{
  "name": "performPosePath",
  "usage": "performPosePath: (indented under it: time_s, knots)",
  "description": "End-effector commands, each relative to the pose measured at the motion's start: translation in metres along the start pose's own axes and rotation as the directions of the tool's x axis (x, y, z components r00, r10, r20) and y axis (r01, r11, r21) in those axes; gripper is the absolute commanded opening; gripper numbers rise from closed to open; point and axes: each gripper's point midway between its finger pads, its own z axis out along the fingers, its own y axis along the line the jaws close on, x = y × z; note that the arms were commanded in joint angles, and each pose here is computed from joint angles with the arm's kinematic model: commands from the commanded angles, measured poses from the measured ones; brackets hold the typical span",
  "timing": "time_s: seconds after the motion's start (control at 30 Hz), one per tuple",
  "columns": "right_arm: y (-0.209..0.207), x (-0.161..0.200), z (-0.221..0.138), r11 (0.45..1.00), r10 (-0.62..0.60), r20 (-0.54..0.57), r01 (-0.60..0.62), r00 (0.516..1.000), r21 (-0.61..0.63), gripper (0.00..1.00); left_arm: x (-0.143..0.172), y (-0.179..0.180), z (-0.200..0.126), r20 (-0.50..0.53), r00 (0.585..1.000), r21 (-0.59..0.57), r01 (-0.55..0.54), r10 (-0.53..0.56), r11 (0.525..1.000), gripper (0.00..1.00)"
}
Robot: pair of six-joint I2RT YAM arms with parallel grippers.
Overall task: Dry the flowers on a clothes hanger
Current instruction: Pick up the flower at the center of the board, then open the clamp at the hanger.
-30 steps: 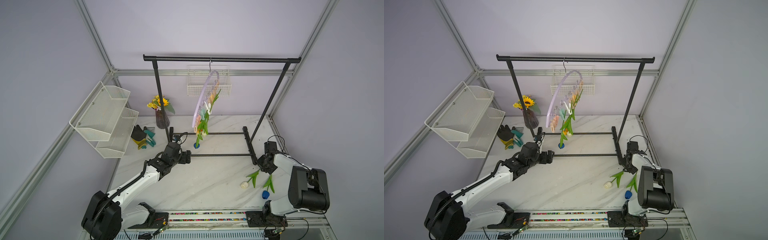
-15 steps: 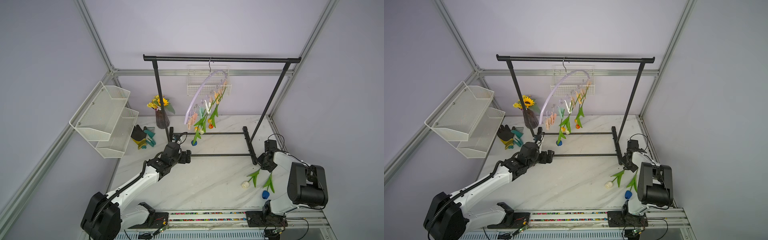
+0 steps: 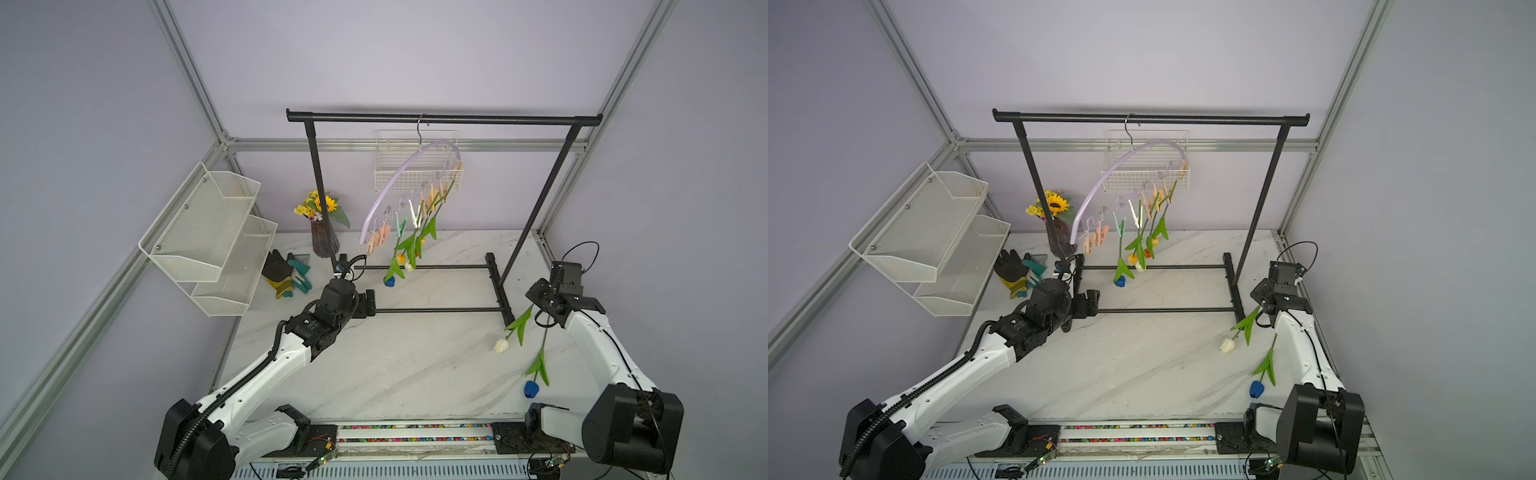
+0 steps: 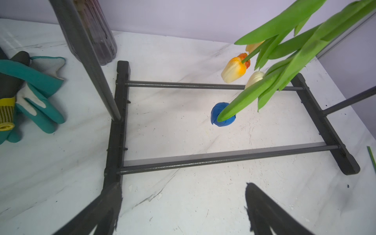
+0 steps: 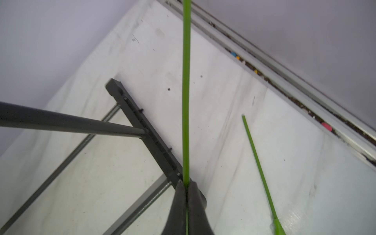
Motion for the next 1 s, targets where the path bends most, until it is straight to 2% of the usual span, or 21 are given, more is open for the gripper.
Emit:
performPosePath:
  time_s: [0.0, 0.07, 0.2, 0.37, 0.5, 0.6, 0.77, 0.87, 0.93, 0.97]
  knots:
    - [0.031, -0.04, -0.034, 0.988, -0.016, 0.149, 0.039, 0.989, -0.152, 0.0, -0.019, 0.013, -0.012, 0.059, 0.997, -0.052, 0.062, -0.059, 0.997, 0.94]
    - [0.052, -0.054, -0.057, 0.958, 0.002, 0.217, 0.06, 0.976, -0.28, 0.0, -0.02, 0.016, -0.013, 0.066, 0.997, -0.059, 0.055, -0.052, 0.997, 0.92]
    - [0.093, -0.075, -0.102, 0.84, 0.103, 0.312, 0.085, 0.945, -0.536, 0.0, -0.02, 0.039, -0.013, 0.054, 0.997, -0.144, 0.061, -0.054, 0.988, 0.9]
    - [0.133, -0.094, -0.143, 0.69, 0.117, 0.356, 0.182, 0.927, -0.701, 0.0, -0.035, 0.049, -0.022, 0.09, 0.989, -0.133, 0.129, -0.118, 0.983, 0.9]
    - [0.161, -0.093, -0.171, 0.519, 0.094, 0.408, 0.305, 0.908, -0.799, 0.0, -0.069, 0.033, -0.04, 0.176, 0.976, -0.011, 0.13, -0.126, 0.991, 0.77]
    - [0.178, -0.089, -0.187, 0.39, 0.074, 0.407, 0.349, 0.911, -0.852, 0.0, -0.098, 0.012, -0.057, 0.263, 0.959, 0.105, 0.08, -0.105, 0.991, 0.77]
    - [0.199, -0.077, -0.209, 0.239, 0.042, 0.431, 0.41, 0.901, -0.88, 0.0, -0.136, -0.021, -0.081, 0.388, 0.921, 0.252, -0.06, -0.044, 0.966, 0.76]
    - [0.215, -0.066, -0.22, 0.158, 0.012, 0.451, 0.444, 0.892, -0.882, 0.0, -0.153, -0.043, -0.093, 0.441, 0.897, 0.337, -0.149, -0.016, 0.93, 0.75]
    - [0.23, -0.056, -0.225, 0.117, -0.024, 0.445, 0.445, 0.895, -0.888, 0.0, -0.161, -0.06, -0.099, 0.474, 0.88, 0.399, -0.21, -0.005, 0.892, 0.76]
    - [0.238, -0.05, -0.231, 0.086, -0.047, 0.445, 0.447, 0.894, -0.89, 0.0, -0.163, -0.072, -0.103, 0.492, 0.87, 0.441, -0.266, 0.017, 0.857, 0.75]
